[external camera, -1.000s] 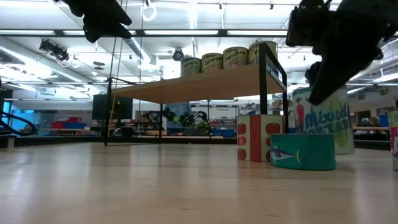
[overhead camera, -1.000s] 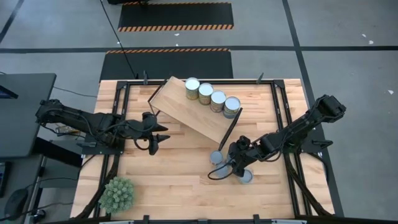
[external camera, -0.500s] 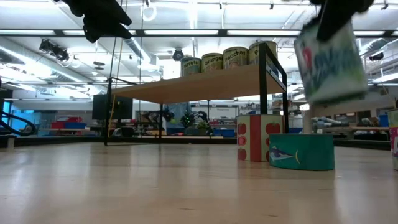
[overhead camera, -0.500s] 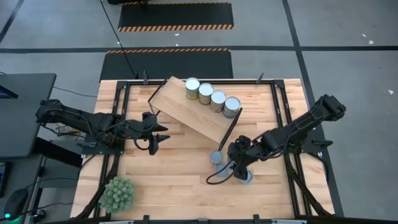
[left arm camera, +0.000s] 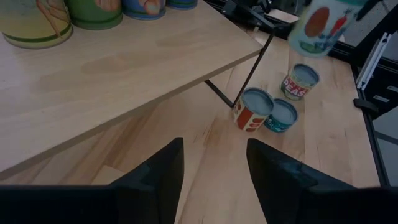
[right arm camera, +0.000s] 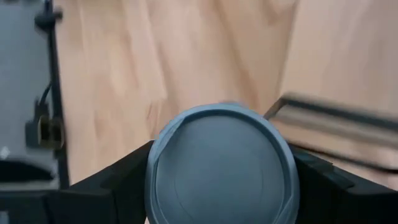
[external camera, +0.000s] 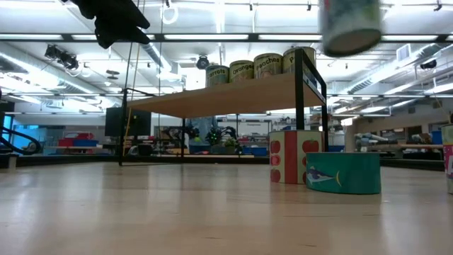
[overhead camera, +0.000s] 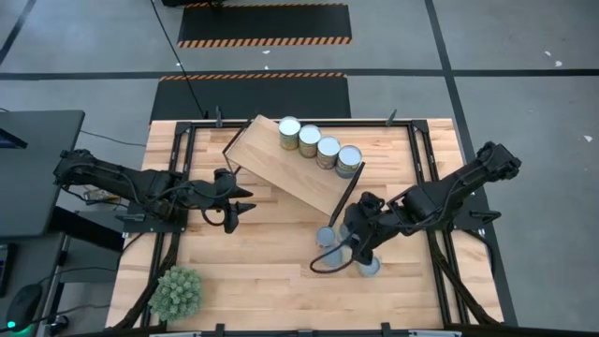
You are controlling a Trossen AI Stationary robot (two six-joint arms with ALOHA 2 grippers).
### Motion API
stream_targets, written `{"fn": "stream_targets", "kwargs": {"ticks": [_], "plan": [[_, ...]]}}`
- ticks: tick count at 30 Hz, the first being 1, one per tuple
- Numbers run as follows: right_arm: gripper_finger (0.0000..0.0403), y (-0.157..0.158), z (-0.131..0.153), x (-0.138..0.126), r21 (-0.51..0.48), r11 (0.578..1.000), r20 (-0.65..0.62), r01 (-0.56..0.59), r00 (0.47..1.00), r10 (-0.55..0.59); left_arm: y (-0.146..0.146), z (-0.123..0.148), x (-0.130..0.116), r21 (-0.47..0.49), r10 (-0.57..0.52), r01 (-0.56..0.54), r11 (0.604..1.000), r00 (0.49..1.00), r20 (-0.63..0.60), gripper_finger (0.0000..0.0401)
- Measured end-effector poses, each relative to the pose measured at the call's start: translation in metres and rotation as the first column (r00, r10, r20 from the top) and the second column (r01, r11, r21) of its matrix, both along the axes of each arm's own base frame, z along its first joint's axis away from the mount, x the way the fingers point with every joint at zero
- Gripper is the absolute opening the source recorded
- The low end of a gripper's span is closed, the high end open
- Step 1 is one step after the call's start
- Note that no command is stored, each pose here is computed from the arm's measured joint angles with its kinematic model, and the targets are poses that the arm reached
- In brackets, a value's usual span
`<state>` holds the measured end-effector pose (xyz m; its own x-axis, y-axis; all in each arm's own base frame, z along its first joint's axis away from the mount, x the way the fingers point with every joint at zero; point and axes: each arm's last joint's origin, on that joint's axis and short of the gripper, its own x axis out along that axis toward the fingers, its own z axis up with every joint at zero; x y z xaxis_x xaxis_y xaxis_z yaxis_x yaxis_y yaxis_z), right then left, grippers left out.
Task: Pick and place cans onto a shelf
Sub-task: Put the canned mixed vegetables on the shelf
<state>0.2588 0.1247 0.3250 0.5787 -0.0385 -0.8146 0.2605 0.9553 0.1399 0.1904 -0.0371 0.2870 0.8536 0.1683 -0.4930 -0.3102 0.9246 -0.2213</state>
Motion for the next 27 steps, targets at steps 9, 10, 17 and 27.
{"fn": "stream_targets", "kwargs": {"ticks": [9, 10, 17, 27], "plan": [[0.0296, -0.023, 0.021, 0.006, -0.036, 0.995, 0.092, 0.090, 0.992, -0.086, 0.000, 0.000, 0.000, -0.006, 0.004, -0.004, 1.000, 1.000, 0.002, 0.0180], [0.0296, -0.027, 0.023, 0.006, -0.038, 0.994, 0.101, 0.102, 0.990, -0.098, 0.000, 0.000, 0.000, -0.006, 0.003, -0.003, 1.000, 1.000, 0.002, 0.0180], [0.0296, -0.050, 0.037, 0.004, -0.103, 0.974, 0.205, 0.201, 0.963, -0.177, 0.000, 0.000, 0.000, -0.004, 0.008, -0.008, 1.000, 1.000, 0.003, 0.0180], [0.0296, -0.088, 0.031, 0.026, -0.192, 0.950, 0.198, 0.246, 0.958, -0.208, 0.001, 0.001, 0.000, 0.012, 0.037, -0.037, 0.999, 0.999, 0.011, 0.0180]]}}
